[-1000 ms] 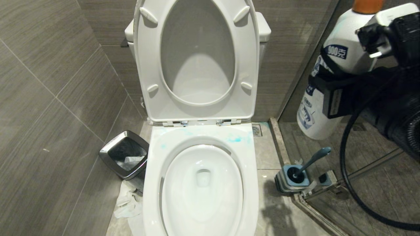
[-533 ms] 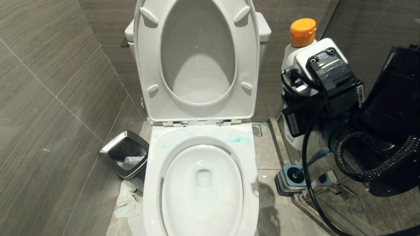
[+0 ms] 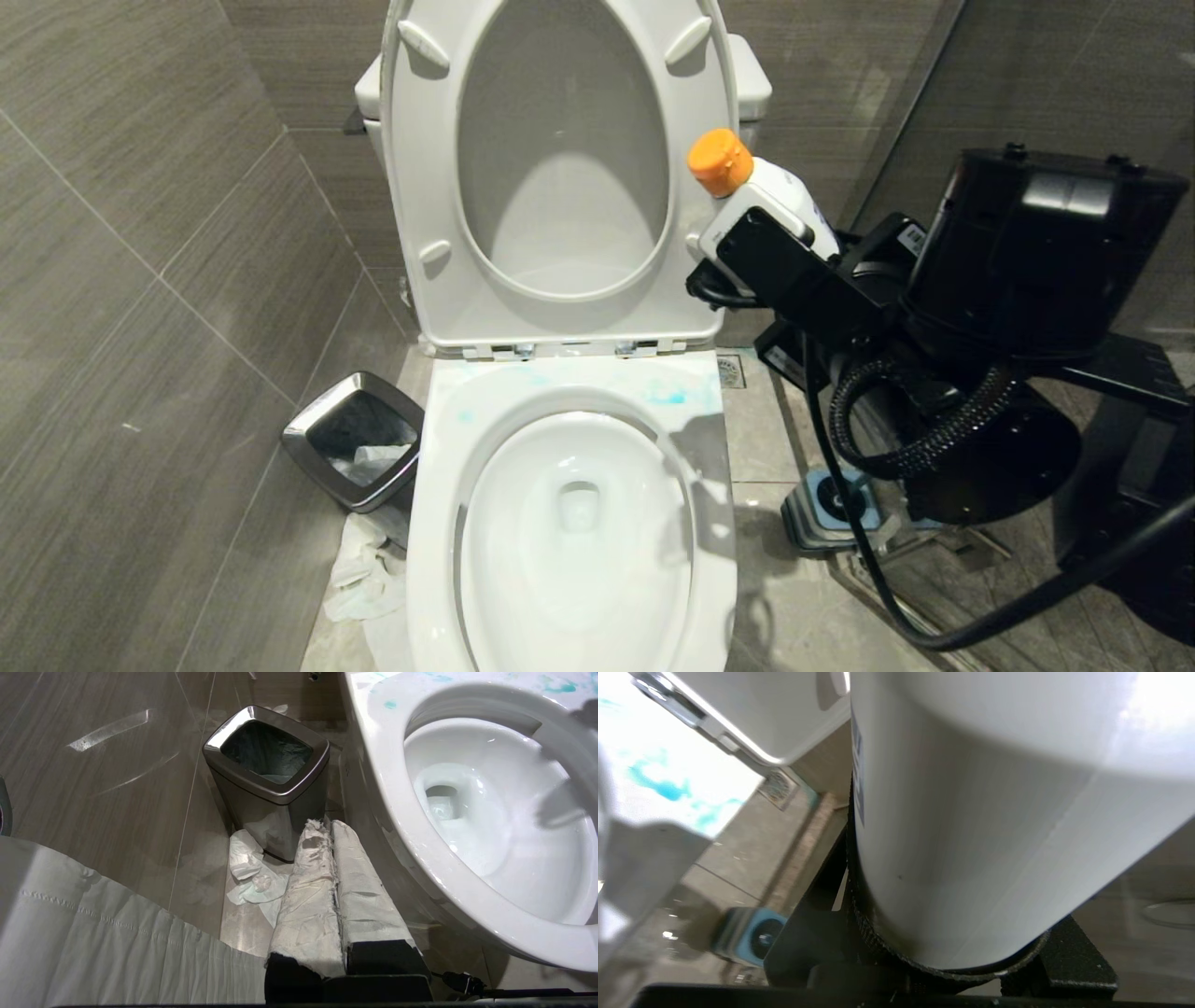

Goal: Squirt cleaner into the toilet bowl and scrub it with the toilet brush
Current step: Pour in the cleaning agent

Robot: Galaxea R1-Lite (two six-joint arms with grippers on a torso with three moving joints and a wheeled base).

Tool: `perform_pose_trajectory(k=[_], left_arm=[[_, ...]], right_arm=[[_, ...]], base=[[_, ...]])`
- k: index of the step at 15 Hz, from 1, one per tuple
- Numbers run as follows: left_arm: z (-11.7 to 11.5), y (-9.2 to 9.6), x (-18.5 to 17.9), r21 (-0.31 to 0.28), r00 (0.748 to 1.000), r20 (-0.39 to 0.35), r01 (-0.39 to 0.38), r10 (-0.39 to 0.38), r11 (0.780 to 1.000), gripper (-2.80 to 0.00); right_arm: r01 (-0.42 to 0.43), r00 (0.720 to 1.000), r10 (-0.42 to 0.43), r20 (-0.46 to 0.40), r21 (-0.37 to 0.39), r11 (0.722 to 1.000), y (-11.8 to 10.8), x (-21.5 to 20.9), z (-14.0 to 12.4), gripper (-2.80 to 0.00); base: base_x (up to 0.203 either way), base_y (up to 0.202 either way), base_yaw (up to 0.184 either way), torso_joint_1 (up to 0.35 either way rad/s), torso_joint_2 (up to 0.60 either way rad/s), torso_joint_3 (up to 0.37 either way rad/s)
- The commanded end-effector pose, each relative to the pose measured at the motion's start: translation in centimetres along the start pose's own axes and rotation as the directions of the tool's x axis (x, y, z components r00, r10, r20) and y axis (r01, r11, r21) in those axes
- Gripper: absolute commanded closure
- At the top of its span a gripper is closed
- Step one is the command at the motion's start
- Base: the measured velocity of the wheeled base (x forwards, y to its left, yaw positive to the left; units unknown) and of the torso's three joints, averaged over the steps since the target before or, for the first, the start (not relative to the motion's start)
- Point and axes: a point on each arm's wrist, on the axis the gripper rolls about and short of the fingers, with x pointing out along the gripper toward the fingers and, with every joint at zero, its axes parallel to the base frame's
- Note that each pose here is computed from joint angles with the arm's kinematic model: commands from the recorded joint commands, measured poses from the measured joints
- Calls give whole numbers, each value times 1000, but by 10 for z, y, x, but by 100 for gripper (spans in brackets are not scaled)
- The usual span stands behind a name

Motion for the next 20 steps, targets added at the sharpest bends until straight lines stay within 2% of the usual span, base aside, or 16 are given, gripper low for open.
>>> perform_pose_trajectory(k=[1,3,5,7,9,12,14,18,19,20], left_arm=[[0,0,0,0,1000,-2,0,0,1000,0],[0,0,0,0,1000,-2,0,0,1000,0],[0,0,0,0,1000,-2,0,0,1000,0],[0,0,0,0,1000,-2,0,0,1000,0],[0,0,0,0,1000,-2,0,0,1000,0],[0,0,0,0,1000,-2,0,0,1000,0],[0,0,0,0,1000,-2,0,0,1000,0],[0,0,0,0,1000,-2,0,0,1000,0],[0,0,0,0,1000,-2,0,0,1000,0],[0,0,0,0,1000,-2,0,0,1000,0]], right_arm=[[34,999,-35,-9,-110,993,16,11,8,0],[108,994,-106,25,-230,967,16,15,14,0],[191,982,-182,57,-323,927,23,20,19,0],[222,975,-212,73,-450,865,28,21,19,0],[221,975,-203,95,-561,798,30,14,22,0],[215,976,-177,128,-704,677,36,2,29,0],[215,976,-160,149,-785,581,39,-6,33,0],[200,977,-142,158,-908,367,37,-15,28,0],[195,978,-138,157,-923,332,38,-16,26,0],[192,978,-137,156,-930,312,38,-16,25,0]], base=[[0,0,0,0,0,0],[0,0,0,0,0,0],[0,0,0,0,0,0],[0,0,0,0,0,0],[0,0,0,0,0,0],[0,0,0,0,0,0],[0,0,0,0,0,0],[0,0,0,0,0,0],[0,0,0,0,0,0],[0,0,0,0,0,0]])
